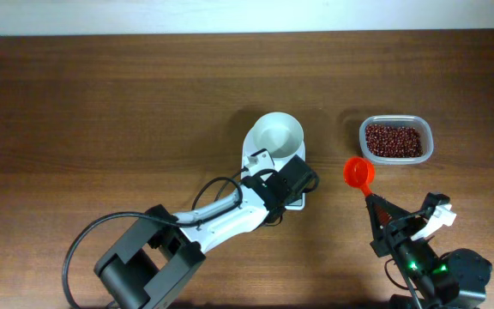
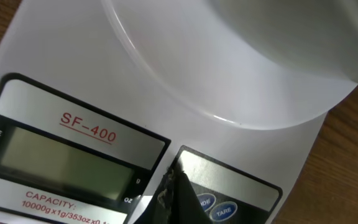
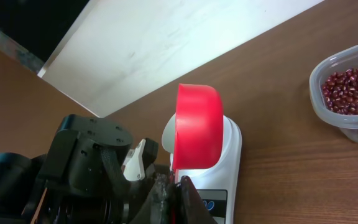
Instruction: Scoop and weigh 50g on scale
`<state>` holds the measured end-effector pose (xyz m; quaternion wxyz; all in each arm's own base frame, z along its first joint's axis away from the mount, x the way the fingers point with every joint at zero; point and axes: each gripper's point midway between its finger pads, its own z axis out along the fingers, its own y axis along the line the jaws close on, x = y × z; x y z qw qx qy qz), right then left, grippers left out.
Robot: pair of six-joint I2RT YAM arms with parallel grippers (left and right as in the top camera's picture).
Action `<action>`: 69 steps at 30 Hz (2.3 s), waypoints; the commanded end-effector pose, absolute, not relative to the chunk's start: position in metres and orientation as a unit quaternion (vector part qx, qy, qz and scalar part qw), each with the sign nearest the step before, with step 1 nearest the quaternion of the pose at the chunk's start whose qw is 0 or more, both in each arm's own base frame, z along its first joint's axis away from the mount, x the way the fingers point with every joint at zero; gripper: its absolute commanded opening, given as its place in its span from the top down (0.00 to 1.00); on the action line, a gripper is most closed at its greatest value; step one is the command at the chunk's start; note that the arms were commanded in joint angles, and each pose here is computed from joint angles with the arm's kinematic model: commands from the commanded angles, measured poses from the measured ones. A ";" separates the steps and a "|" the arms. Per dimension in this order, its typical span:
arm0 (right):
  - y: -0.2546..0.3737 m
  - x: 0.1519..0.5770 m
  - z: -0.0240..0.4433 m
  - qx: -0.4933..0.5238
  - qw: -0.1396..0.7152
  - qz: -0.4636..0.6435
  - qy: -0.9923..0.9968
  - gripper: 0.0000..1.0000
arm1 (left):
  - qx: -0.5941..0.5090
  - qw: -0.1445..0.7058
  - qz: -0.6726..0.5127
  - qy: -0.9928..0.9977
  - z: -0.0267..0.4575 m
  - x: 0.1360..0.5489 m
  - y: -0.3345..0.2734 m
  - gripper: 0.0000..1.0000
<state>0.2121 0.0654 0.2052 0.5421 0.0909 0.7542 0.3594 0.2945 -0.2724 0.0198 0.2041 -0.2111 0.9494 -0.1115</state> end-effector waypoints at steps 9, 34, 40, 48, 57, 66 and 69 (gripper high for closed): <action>0.065 0.211 0.214 0.090 0.550 0.362 0.747 0.96 | -0.075 0.191 -0.165 0.965 0.081 0.273 -0.281 1.00; 0.066 0.210 0.214 0.115 0.535 0.383 0.744 0.96 | -0.096 0.326 -0.128 0.932 0.158 0.290 -0.233 1.00; 0.066 0.209 0.209 0.136 0.519 0.393 0.747 0.96 | -0.064 0.326 -0.148 0.931 0.147 0.283 -0.268 1.00; 0.041 0.219 0.206 0.185 0.547 0.341 0.742 0.96 | -0.058 0.301 -0.136 0.942 0.089 0.282 -0.303 1.00; 0.035 0.221 0.205 0.197 0.553 0.328 0.740 0.96 | -0.145 0.284 -0.074 0.945 0.053 0.281 -0.277 1.00; 0.034 0.221 0.205 0.199 0.554 0.327 0.740 0.96 | -0.165 0.276 -0.067 0.944 0.032 0.282 -0.278 1.00; 0.034 0.221 0.205 0.199 0.554 0.327 0.740 0.96 | -0.165 0.276 -0.066 0.944 0.032 0.282 -0.278 1.00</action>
